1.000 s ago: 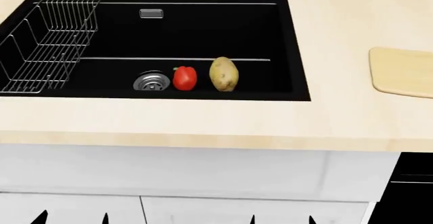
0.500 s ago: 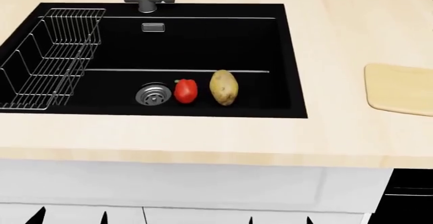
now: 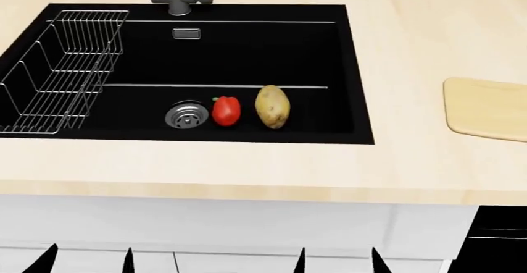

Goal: Pick the vegetables from the sink and place them on the cutting board.

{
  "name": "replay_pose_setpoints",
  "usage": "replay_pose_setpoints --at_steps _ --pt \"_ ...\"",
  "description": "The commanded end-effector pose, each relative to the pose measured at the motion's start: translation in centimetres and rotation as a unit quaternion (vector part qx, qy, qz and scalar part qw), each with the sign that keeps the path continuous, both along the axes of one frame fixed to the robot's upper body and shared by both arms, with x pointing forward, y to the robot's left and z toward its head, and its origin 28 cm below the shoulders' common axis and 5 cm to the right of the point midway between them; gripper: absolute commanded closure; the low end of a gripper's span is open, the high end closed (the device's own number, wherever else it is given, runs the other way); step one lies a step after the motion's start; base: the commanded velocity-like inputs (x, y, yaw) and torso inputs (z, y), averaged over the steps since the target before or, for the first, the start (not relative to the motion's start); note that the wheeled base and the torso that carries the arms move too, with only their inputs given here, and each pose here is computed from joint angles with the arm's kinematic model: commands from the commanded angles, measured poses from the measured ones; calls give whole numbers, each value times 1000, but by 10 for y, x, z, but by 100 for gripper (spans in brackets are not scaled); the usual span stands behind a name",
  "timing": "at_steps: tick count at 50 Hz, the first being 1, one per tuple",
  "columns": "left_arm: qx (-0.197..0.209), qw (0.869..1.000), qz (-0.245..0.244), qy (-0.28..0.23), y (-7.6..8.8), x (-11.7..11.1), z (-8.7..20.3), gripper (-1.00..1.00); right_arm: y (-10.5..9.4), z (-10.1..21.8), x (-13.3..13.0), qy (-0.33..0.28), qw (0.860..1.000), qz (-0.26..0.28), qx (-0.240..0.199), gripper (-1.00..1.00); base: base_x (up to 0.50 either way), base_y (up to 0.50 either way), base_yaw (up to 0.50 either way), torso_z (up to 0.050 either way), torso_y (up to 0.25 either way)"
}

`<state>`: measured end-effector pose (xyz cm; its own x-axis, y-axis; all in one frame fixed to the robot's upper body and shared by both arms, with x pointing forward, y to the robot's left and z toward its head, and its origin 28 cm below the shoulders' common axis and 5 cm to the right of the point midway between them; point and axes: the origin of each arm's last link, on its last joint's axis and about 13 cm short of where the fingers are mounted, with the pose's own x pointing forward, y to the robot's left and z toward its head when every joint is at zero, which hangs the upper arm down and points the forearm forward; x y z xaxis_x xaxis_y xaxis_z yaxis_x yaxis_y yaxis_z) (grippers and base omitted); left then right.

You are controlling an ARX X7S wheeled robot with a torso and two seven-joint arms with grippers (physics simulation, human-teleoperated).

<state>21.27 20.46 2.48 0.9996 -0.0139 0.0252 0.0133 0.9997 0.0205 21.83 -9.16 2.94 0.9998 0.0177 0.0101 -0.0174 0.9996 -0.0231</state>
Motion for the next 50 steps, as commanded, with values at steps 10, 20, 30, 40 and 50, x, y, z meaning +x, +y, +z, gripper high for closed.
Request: replay_pose_setpoints --at_steps 10,20,30,40,50 --pt "-11 999 -27 -43 -10 33 122 -100 -8 129 45 -93 995 -23 -2 -100 0 0 0 0 0" --pt "-21 999 -28 -32 -10 48 163 -100 -16 167 47 -66 998 4 3 -100 0 0 0 0 0" --pt "-54 998 -30 3 3 45 152 -100 -15 159 45 -30 999 4 -20 -100 0 0 0 0 0" --pt "-50 999 -19 8 5 45 151 -100 -20 161 45 -33 999 -8 -30 -100 108 0 0 0 0" --pt "-41 999 -15 10 7 44 151 -100 -22 161 45 -33 999 -10 -33 -100 330 0 0 0 0"
